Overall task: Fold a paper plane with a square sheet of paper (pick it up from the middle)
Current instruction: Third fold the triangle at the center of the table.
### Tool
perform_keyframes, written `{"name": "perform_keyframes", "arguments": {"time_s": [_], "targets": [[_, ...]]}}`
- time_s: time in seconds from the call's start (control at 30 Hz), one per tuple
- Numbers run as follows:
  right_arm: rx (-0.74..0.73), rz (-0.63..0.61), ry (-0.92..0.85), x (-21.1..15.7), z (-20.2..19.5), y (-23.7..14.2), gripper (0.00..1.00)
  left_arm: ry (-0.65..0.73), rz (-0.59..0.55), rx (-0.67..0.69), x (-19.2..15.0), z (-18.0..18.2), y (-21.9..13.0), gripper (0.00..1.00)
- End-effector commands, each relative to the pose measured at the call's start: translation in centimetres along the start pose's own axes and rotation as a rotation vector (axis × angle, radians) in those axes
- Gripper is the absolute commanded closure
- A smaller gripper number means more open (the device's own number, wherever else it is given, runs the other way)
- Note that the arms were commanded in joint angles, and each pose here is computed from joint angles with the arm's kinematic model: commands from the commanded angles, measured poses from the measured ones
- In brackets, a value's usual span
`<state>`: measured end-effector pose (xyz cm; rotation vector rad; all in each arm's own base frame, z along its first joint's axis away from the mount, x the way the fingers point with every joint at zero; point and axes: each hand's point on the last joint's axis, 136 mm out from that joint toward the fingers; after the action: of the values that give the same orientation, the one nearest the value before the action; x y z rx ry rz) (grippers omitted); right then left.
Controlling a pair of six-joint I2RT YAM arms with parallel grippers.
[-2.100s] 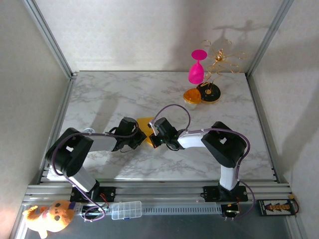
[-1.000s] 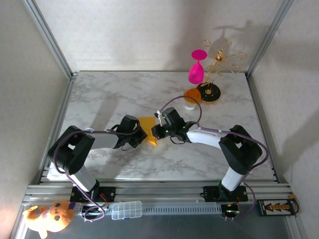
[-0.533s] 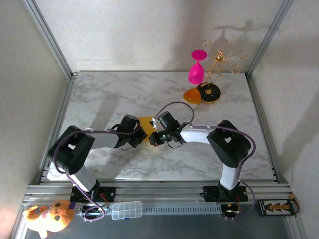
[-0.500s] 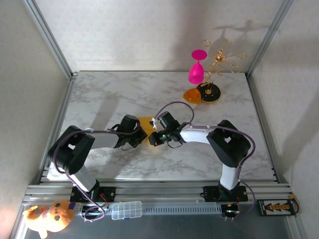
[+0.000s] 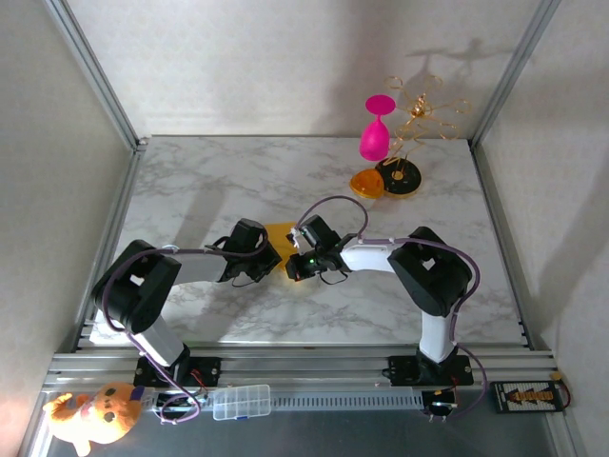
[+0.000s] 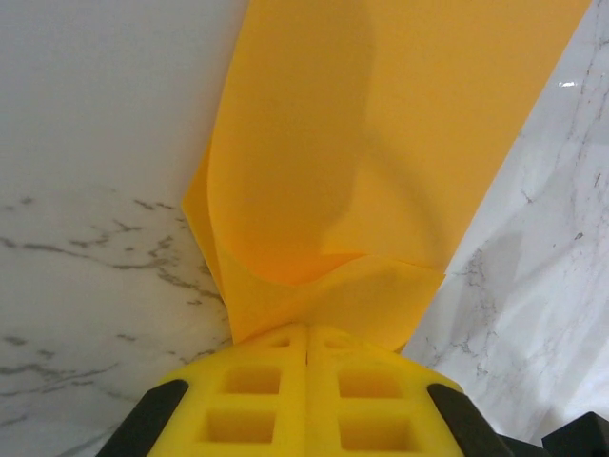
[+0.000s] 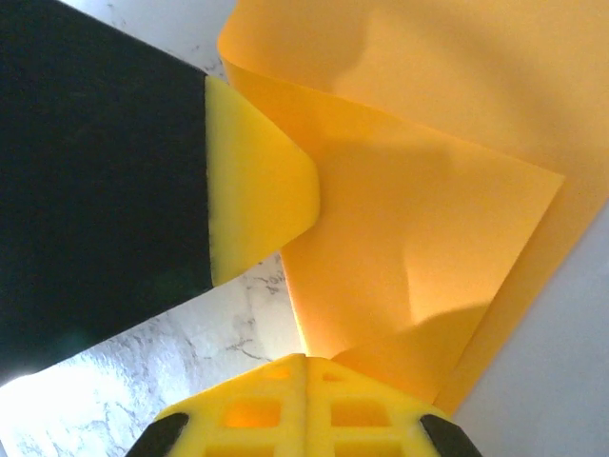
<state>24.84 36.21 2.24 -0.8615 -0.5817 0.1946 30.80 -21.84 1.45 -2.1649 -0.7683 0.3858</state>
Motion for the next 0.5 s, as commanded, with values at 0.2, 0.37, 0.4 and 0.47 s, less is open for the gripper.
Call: {"name": "perform_keyframes", "arguments": {"time_s": [0.2,0.37,0.4,0.47], "targets": [[-0.017,0.029,0.007,-0.4,-0.2,0.5,0.96,-0.009,-0.01,0.135,-0.2,3.3,0.5,0.94],[-0.025,0.046,0.013,-0.9,-0.5,0.6,0.96,0.015,-0.013,0.096,0.1,1.6,0.3,0.92],[-0.031,0.053,0.016,-1.1,-0.6,0.7,0.96,0.026,-0.012,0.072,0.2,0.9,0.2,0.92],[-0.045,0.063,0.017,-1.5,-1.0,0.8,0.96,0.051,-0.011,0.025,0.4,-0.7,-0.1,0.9]]}}
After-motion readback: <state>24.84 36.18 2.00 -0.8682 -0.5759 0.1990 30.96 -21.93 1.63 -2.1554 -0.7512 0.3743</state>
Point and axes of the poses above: each hand's point on the last joint's axis, 136 mm out from that joint toward the fingers, its own y axis out along the fingers, its own z axis along the line the jaws close on, x = y × z, and after that the axes turned 3 degrees about -y, right-handed
